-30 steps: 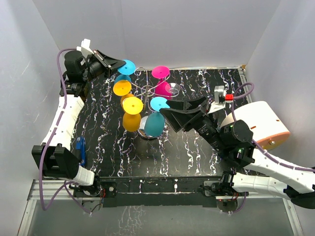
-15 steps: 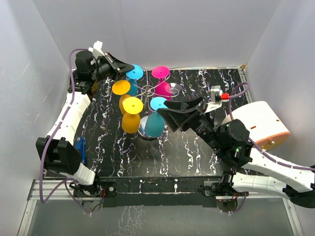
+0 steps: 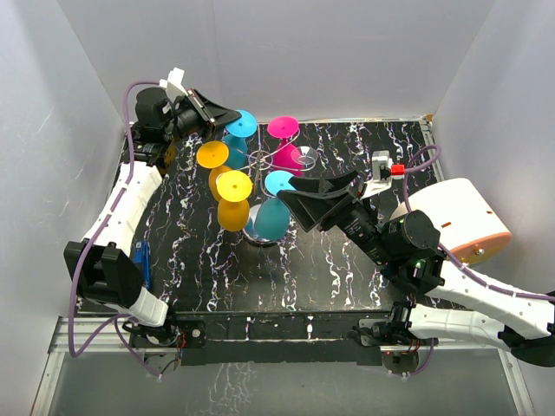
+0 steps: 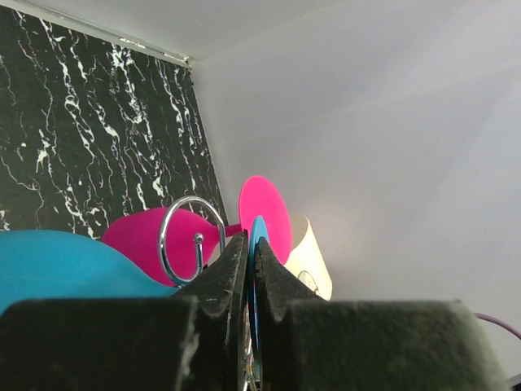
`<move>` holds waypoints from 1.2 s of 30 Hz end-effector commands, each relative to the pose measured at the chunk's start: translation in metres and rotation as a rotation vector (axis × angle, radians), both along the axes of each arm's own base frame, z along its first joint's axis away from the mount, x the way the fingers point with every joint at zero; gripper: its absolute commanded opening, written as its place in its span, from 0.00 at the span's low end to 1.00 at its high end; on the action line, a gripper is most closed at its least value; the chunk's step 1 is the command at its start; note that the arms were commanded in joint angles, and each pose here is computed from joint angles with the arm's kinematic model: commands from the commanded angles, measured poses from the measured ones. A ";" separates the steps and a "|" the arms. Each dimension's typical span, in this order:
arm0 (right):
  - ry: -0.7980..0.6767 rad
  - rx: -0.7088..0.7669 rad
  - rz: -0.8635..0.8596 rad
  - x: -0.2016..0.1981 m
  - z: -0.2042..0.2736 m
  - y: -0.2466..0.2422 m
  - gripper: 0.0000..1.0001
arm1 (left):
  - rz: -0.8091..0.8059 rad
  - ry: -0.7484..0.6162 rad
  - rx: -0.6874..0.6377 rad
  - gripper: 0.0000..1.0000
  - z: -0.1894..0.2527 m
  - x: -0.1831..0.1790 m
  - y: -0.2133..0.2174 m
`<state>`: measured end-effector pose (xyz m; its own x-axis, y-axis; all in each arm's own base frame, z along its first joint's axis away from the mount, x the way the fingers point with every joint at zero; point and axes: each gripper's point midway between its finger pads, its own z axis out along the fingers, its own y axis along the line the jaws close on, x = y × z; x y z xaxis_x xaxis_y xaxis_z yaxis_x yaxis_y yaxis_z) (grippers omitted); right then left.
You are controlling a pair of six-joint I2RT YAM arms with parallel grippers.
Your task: Place the wine glass upside down on the wine glass rack
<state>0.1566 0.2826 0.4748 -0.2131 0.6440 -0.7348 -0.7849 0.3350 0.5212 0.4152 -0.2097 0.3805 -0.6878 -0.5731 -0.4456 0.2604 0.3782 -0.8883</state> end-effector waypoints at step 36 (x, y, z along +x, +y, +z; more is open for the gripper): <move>0.009 0.060 -0.019 0.001 0.017 -0.009 0.62 | 0.050 -0.083 -0.117 0.00 0.043 0.018 -0.017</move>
<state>0.1615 0.2838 0.4707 -0.2247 0.6490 -0.7269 -0.7637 0.3460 0.5450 0.4353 -0.2315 0.3807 -0.6823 -0.6312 -0.3689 0.2152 0.3088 -0.9265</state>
